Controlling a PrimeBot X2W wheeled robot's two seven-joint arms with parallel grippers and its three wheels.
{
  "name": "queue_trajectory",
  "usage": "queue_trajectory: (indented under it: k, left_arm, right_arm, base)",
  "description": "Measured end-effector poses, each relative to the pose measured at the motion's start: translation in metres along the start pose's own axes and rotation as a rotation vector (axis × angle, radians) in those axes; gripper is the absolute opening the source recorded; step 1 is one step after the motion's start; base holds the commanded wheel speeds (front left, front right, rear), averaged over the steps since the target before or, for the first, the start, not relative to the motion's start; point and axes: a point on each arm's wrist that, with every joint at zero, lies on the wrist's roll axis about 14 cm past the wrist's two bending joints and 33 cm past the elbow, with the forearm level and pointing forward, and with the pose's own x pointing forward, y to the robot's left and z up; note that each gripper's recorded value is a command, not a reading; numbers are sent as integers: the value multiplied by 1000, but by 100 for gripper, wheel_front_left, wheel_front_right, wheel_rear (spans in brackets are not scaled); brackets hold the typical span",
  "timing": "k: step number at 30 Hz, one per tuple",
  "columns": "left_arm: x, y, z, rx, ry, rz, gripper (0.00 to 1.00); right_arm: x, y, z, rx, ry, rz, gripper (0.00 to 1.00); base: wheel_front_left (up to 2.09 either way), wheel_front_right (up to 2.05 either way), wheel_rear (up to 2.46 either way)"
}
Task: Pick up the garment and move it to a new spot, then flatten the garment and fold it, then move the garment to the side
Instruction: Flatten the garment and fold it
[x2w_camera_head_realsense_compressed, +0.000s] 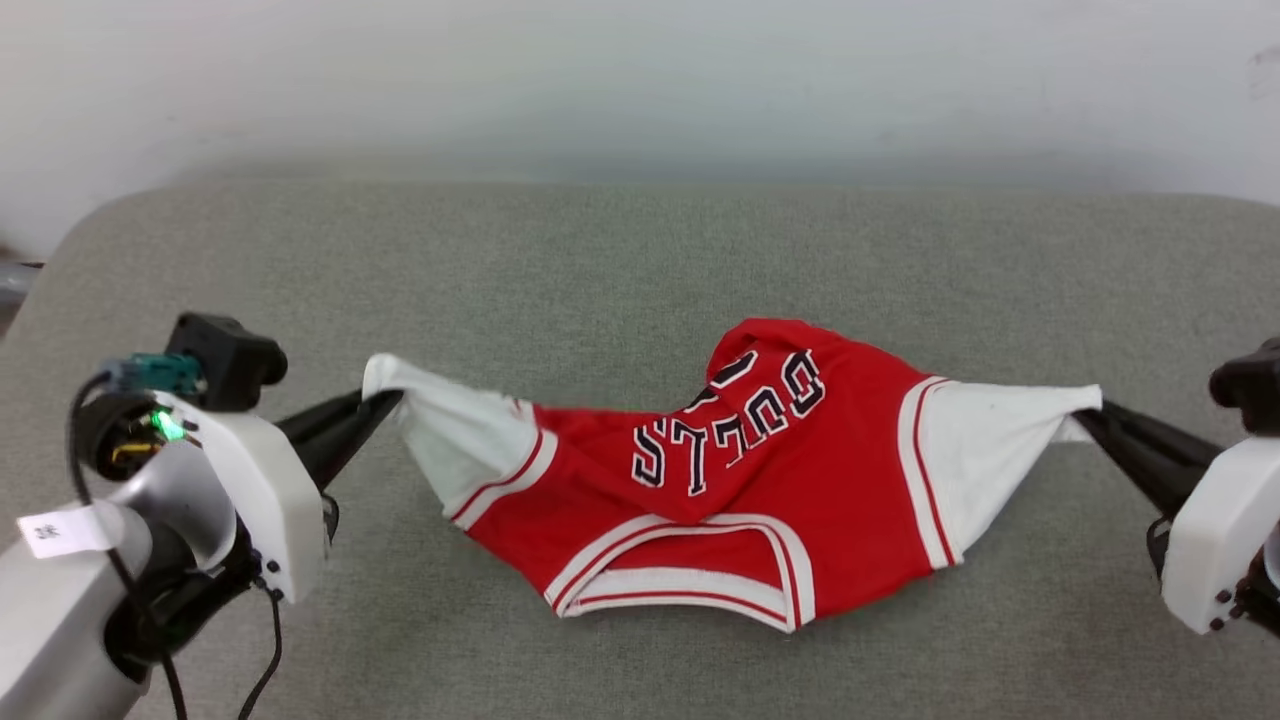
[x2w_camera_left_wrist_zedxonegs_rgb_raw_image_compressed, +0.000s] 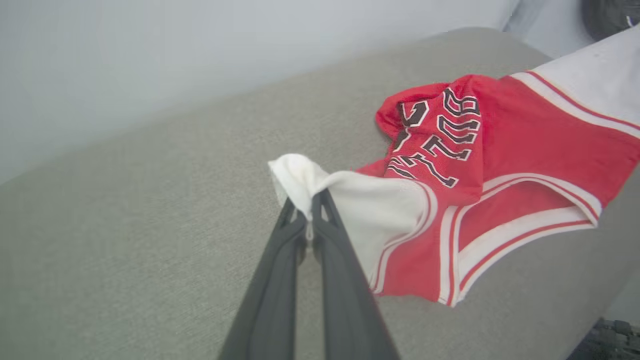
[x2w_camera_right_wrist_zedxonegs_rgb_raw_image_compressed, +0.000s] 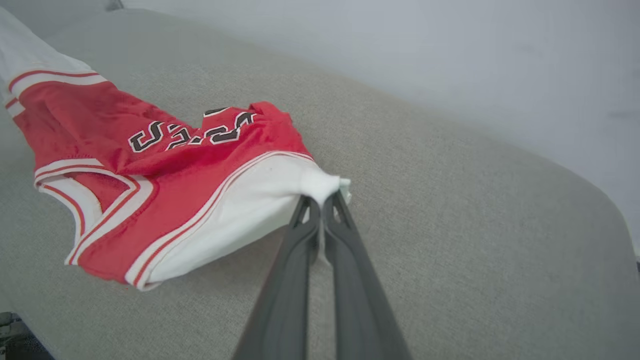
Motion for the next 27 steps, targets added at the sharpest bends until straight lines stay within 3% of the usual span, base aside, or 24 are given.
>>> queue_trajectory:
  k: [15,27]
  left_arm:
    - [-56,-45,174,65,-558,-121,0]
    - [-54,-39,253,84,-747,-171,0]
  right_arm:
    - [-43,-21,136,-63,-455,-103,0]
    - [-37,-38,216,-103,-631,-134,0]
  base:
    - [0,0,0]
    - [0,0,0]
